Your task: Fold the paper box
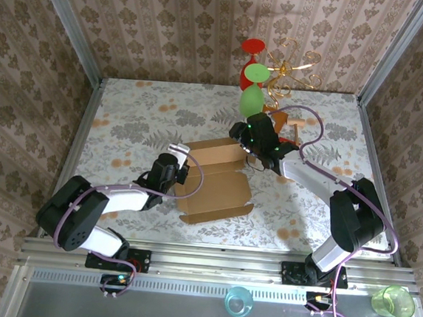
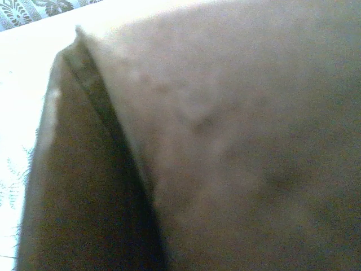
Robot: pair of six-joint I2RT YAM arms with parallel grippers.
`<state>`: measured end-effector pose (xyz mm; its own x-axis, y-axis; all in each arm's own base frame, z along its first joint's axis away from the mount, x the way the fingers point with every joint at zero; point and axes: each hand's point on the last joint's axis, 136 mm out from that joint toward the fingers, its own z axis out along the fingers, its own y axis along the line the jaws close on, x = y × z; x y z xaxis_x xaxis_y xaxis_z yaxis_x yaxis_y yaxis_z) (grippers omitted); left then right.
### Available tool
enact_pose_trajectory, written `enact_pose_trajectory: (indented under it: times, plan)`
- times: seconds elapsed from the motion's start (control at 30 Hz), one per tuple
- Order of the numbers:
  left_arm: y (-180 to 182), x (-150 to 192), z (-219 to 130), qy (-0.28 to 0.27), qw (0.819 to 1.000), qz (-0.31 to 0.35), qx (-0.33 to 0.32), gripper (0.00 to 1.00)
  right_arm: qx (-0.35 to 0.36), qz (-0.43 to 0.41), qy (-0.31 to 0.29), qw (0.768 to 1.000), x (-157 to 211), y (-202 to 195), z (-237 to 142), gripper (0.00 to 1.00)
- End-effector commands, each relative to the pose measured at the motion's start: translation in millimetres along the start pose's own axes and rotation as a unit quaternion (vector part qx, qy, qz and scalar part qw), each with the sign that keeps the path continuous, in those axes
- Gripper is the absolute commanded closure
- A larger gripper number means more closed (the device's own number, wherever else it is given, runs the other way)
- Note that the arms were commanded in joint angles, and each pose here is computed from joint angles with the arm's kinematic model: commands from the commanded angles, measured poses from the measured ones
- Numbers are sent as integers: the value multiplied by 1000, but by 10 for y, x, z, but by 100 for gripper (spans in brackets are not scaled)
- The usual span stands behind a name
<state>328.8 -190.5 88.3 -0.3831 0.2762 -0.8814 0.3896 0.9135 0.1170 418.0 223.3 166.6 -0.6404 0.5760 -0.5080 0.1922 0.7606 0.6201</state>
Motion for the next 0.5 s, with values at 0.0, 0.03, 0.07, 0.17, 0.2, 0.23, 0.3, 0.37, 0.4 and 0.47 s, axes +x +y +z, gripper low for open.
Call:
enact_pose_trajectory:
  times: [0.0, 0.03, 0.07, 0.17, 0.2, 0.23, 0.3, 0.37, 0.4, 0.47]
  plan:
    - [8, 84, 50, 22, 1000, 13, -3, 100, -13, 9, 12, 1000, 61, 29, 26, 39]
    - [12, 84, 50, 22, 1000, 12, -4, 100, -14, 10, 14, 1000, 77, 27, 34, 39]
    - [9, 74, 48, 20, 1000, 12, -3, 100, -15, 12, 17, 1000, 94, 33, 34, 40]
    - [12, 67, 51, 21, 1000, 10, -5, 100, -21, 22, 18, 999, 129, 46, 11, 43]
    - [18, 66, 51, 22, 1000, 10, -7, 100, -22, 27, 17, 999, 130, 36, 4, 44]
    - [18, 72, 53, 23, 1000, 11, -8, 100, -26, 31, 15, 999, 130, 50, -11, 47]
    - [28, 74, 56, 25, 1000, 9, -12, 100, -31, 39, 16, 999, 142, 65, -33, 50]
    - [38, 74, 56, 25, 1000, 8, -16, 100, -31, 45, 16, 998, 145, 62, -51, 52]
    - [41, 79, 59, 26, 999, 7, -18, 100, -31, 49, 15, 998, 145, 59, -57, 53]
    - [44, 77, 66, 26, 999, 6, -22, 100, -36, 59, 11, 998, 142, 53, -64, 57]
